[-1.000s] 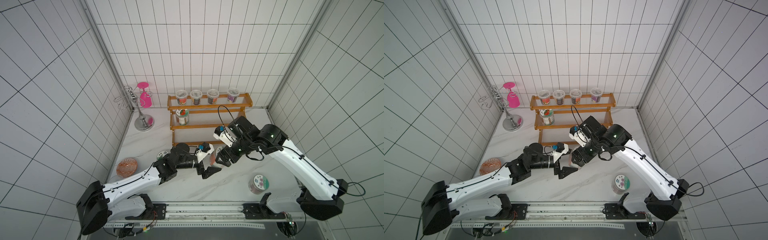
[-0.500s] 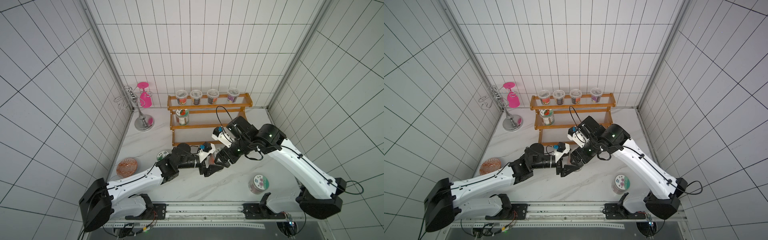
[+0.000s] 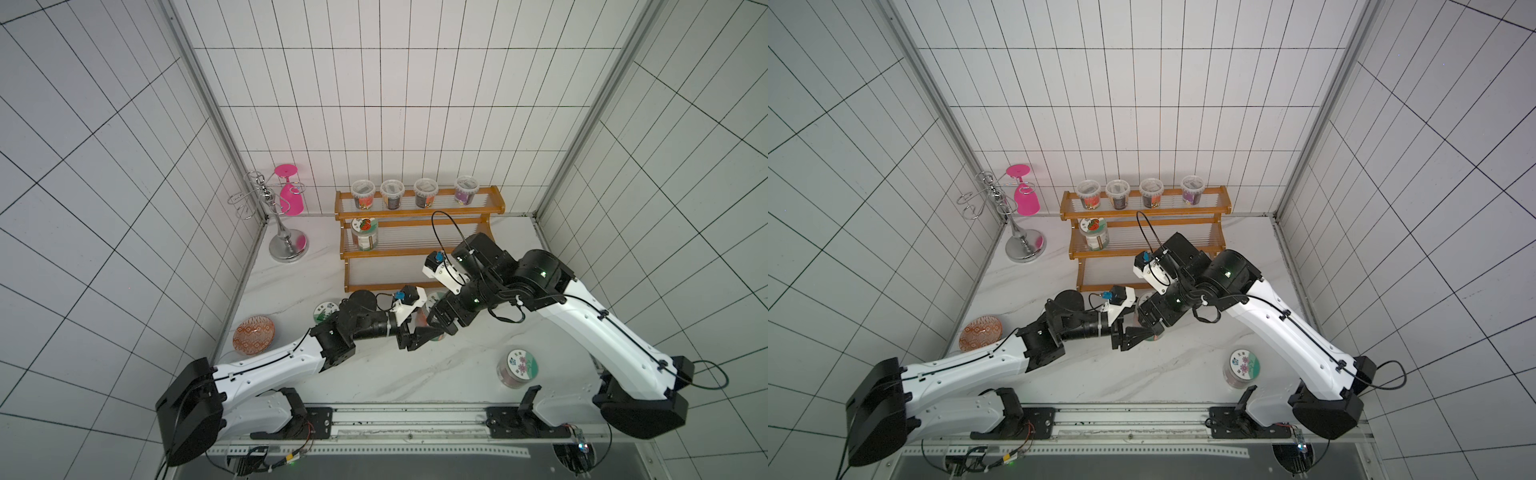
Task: Place the seed container on the shelf
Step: Pick up the seed jar at the center of the board, then place the seed jar on the shelf.
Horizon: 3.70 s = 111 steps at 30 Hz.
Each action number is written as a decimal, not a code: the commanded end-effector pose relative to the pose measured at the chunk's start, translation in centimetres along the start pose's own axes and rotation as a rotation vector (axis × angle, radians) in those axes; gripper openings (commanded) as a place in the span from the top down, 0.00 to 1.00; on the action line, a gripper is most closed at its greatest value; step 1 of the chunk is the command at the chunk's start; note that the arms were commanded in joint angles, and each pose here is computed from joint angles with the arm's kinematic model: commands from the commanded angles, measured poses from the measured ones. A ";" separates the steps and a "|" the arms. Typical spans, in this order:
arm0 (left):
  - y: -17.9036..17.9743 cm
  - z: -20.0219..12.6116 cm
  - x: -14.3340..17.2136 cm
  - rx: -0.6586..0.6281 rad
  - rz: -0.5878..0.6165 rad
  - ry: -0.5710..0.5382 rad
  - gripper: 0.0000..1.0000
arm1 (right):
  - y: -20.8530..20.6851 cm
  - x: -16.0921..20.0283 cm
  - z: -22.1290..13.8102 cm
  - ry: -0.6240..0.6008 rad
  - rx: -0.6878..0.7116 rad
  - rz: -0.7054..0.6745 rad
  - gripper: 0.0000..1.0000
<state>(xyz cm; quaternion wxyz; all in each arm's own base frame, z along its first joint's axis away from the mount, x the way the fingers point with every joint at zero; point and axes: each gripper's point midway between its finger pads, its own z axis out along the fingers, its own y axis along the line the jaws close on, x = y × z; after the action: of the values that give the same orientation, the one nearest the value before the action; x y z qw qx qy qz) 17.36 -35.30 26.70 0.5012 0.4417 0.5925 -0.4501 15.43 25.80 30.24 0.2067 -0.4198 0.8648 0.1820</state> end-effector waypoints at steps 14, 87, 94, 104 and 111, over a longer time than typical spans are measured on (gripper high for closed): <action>9.6 -5.0 -1.5 -0.632 -0.047 -0.310 0.41 | -8.0 -1.0 -9.1 -0.495 0.440 0.209 0.01; 32.8 -0.1 3.5 -1.199 0.027 -0.200 0.35 | -9.2 4.5 -6.1 -0.471 0.406 0.299 0.01; 33.4 0.4 4.0 -1.186 0.024 -0.192 0.26 | -9.2 4.6 -6.2 -0.469 0.405 0.300 0.01; 31.6 1.2 2.7 -1.155 0.053 -0.194 0.01 | -9.3 4.8 -6.3 -0.469 0.407 0.303 0.01; 29.7 0.4 1.6 -1.168 0.067 -0.211 0.01 | -9.2 4.8 -6.3 -0.468 0.399 0.304 0.01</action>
<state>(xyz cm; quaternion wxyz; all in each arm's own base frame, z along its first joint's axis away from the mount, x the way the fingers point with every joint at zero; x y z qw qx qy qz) 47.21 -29.83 21.00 0.7251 0.0675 0.6810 -0.0775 18.96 14.58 32.42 0.4555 -0.1849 0.8608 0.1320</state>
